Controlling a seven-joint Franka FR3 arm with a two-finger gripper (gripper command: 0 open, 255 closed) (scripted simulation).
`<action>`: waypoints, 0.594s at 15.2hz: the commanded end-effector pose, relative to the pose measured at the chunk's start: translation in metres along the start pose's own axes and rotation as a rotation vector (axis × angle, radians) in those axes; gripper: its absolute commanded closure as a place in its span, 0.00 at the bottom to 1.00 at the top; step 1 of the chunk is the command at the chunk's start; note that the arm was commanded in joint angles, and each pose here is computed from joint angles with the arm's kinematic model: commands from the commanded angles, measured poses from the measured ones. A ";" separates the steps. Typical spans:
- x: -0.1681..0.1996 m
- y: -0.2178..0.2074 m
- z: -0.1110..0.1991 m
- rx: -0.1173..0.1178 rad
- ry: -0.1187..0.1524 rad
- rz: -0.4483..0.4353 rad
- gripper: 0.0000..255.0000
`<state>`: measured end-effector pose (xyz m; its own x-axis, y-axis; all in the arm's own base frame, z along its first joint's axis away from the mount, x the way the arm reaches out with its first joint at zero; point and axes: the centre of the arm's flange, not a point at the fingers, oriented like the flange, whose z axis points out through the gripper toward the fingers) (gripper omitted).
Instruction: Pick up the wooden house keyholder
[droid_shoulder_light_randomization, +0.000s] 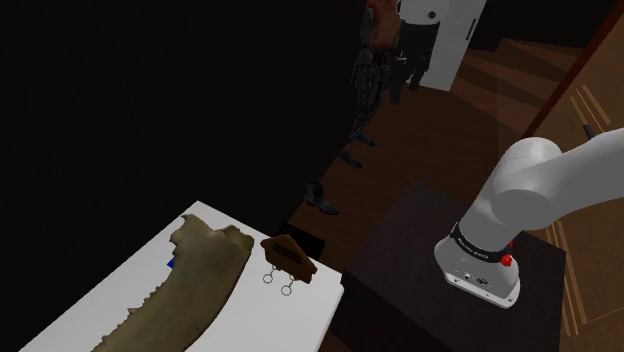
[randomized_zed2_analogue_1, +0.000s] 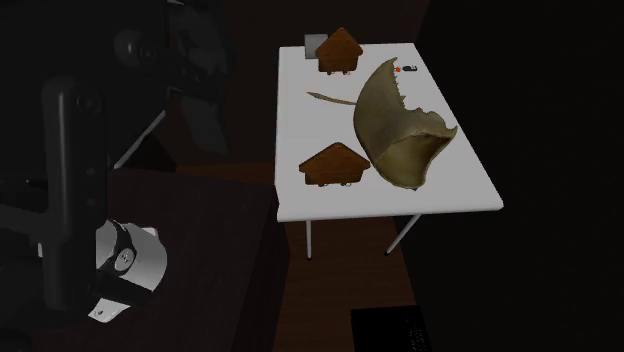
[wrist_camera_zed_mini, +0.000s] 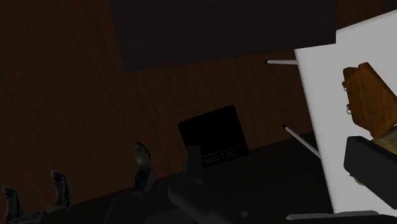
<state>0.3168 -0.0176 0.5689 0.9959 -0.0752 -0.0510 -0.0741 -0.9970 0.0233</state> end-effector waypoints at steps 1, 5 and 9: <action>0.000 0.000 0.000 0.000 0.000 0.000 0.00; 0.011 -0.038 0.032 0.009 0.010 -0.033 0.00; 0.021 -0.077 0.064 0.018 0.021 -0.065 0.00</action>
<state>0.3388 0.0452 0.5106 0.9992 -0.0174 -0.0355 -0.0172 -0.9998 0.0058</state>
